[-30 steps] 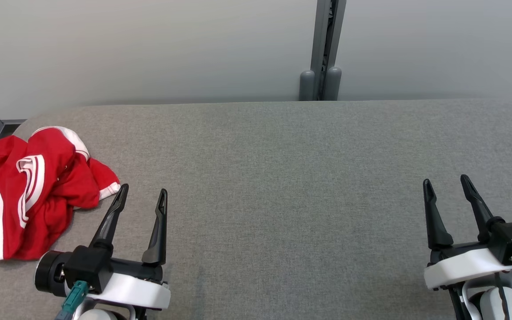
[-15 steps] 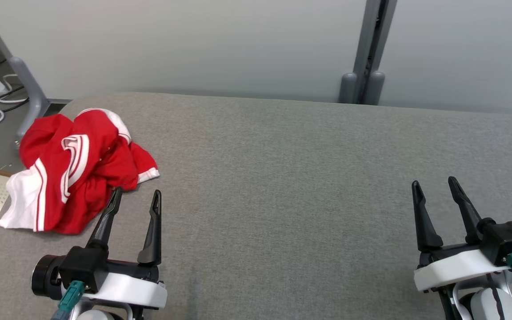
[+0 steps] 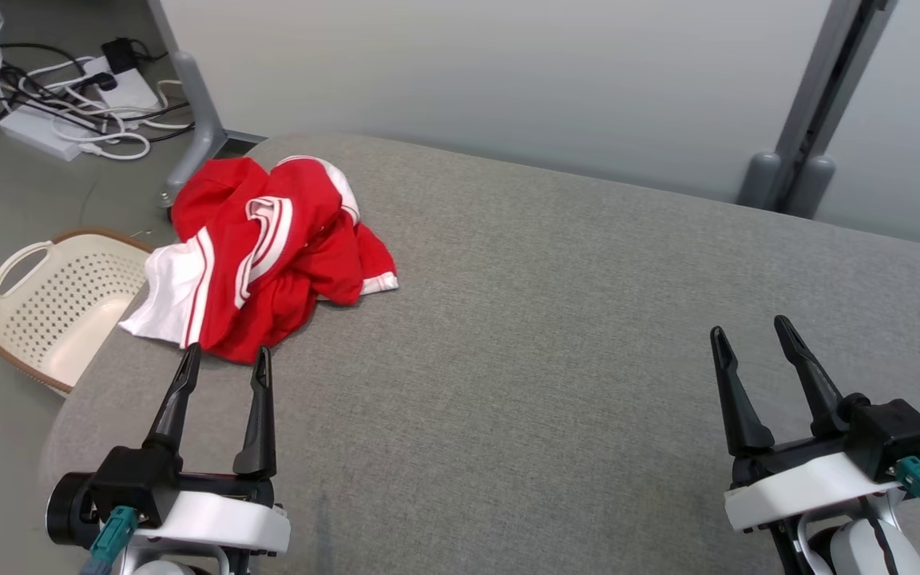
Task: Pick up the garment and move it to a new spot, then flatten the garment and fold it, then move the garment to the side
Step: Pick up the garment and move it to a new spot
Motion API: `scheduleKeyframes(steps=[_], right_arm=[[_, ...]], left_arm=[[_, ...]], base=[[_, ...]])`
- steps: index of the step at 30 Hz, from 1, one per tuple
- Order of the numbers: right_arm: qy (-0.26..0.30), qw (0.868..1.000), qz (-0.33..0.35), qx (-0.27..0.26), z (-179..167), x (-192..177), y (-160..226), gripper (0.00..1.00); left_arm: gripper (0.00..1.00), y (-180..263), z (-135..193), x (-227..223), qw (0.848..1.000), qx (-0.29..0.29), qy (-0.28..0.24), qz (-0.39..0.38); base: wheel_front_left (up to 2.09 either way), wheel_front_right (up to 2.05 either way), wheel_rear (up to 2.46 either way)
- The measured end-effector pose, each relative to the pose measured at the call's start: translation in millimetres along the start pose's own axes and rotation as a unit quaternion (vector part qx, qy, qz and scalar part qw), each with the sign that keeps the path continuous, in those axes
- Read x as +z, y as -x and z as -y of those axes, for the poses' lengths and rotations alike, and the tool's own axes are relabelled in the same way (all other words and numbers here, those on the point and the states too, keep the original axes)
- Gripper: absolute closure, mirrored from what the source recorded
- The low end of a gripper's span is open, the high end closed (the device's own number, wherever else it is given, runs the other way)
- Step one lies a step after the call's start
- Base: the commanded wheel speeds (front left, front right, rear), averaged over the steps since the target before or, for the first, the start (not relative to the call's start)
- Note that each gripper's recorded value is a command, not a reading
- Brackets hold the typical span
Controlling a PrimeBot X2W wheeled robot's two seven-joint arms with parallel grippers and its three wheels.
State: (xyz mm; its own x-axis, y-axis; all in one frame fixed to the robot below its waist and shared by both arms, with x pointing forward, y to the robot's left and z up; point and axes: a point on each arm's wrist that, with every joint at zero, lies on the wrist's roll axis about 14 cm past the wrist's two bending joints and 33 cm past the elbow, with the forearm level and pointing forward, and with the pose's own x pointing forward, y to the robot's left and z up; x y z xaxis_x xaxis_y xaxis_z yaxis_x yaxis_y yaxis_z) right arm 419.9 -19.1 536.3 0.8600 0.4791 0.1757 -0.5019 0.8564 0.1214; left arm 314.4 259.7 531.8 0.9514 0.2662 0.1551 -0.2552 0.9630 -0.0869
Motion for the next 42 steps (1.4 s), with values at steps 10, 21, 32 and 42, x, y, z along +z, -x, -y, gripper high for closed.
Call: scheduleKeyframes(steps=[10, 21, 32, 42], right_arm=[[-0.019, 0.998, 0.001, 0.055, -35.6, -3.4, -15.5, 0.00], [-0.021, 0.998, 0.003, 0.058, -38.1, 0.2, -11.5, 0.00], [-0.020, 0.999, 0.002, 0.033, -21.1, 1.2, -1.2, 0.00], [-0.014, 1.000, 0.010, -0.009, 6.2, 8.5, 10.3, 0.00]], left_arm=[[0.00, 19.2, -32.5, 0.4, 0.999, 0.053, -0.005, -0.004], [0.00, 19.7, -35.6, 0.0, 0.998, 0.055, -0.002, -0.004], [0.00, 3.9, -29.4, -15.2, 0.999, 0.024, 0.005, -0.026], [0.00, -56.8, -32.7, -13.5, 0.995, -0.019, 0.001, -0.101]], base=[[0.00, 0.00, 0.00], [0.00, 0.00, 0.00], [0.00, 0.00, 0.00], [0.00, 0.00, 0.00]])
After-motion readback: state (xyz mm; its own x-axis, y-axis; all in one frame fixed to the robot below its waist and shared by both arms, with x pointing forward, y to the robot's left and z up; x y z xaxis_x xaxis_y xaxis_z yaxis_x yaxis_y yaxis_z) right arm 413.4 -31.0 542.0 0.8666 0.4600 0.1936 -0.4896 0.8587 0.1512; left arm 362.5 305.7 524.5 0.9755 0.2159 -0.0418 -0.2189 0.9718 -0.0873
